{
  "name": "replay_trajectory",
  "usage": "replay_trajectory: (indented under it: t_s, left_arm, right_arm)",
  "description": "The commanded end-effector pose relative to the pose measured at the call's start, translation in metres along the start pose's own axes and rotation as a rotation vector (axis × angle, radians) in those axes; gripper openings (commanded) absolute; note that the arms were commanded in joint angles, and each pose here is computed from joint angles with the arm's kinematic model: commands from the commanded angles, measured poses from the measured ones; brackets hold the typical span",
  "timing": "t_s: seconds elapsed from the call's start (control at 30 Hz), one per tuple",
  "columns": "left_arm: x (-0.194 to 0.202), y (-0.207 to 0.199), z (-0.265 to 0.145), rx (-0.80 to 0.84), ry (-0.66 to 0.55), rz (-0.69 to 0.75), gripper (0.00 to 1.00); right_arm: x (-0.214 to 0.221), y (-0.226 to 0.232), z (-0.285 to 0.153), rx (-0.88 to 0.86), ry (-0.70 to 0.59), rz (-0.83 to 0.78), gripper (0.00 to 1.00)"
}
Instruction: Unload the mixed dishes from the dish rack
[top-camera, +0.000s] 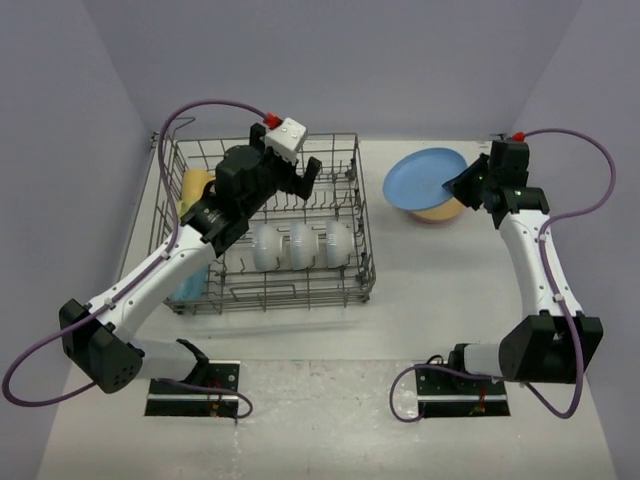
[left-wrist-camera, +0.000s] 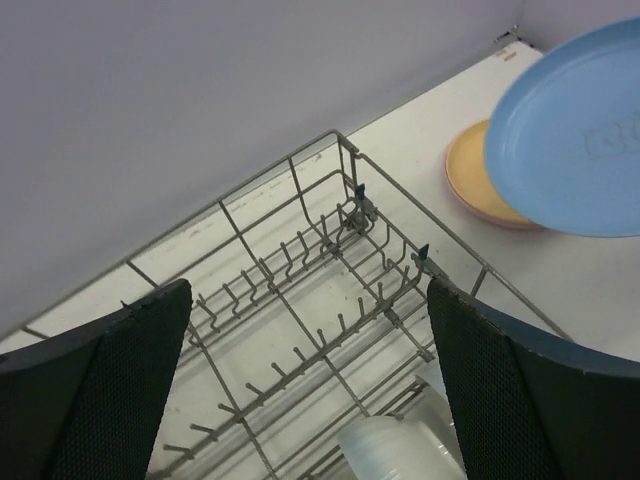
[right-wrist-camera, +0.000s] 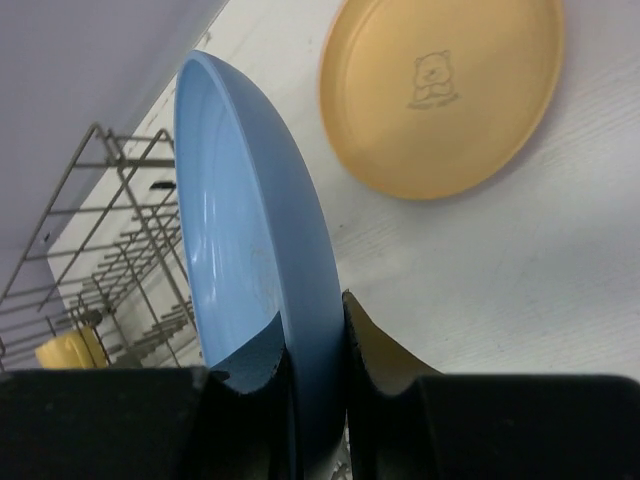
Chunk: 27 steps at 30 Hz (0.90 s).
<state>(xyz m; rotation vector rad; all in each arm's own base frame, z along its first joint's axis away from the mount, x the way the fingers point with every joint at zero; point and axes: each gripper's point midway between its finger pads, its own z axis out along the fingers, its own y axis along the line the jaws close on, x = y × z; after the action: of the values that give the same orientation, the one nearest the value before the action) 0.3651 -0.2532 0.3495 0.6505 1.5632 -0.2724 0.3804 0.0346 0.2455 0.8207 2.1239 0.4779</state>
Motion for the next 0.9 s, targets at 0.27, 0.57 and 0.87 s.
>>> replay_trajectory:
  t_s: [0.27,0.57,0.87]
  left_arm:
    - [0.025,-0.020,-0.007,0.071,0.117,-0.487,1.00]
    - [0.066,-0.041,-0.008,0.137,0.268,-0.541,1.00]
    - [0.082,-0.058,-0.010,0.223,0.299,-0.535,1.00]
  right_arm:
    - [-0.073,-0.036,0.075,0.017,-0.168,0.229,0.00]
    - [-0.059,-0.060,0.140,0.031,-0.101,0.196,0.00]
    - [-0.049,-0.084,0.161,0.088,-0.106,0.172,0.00]
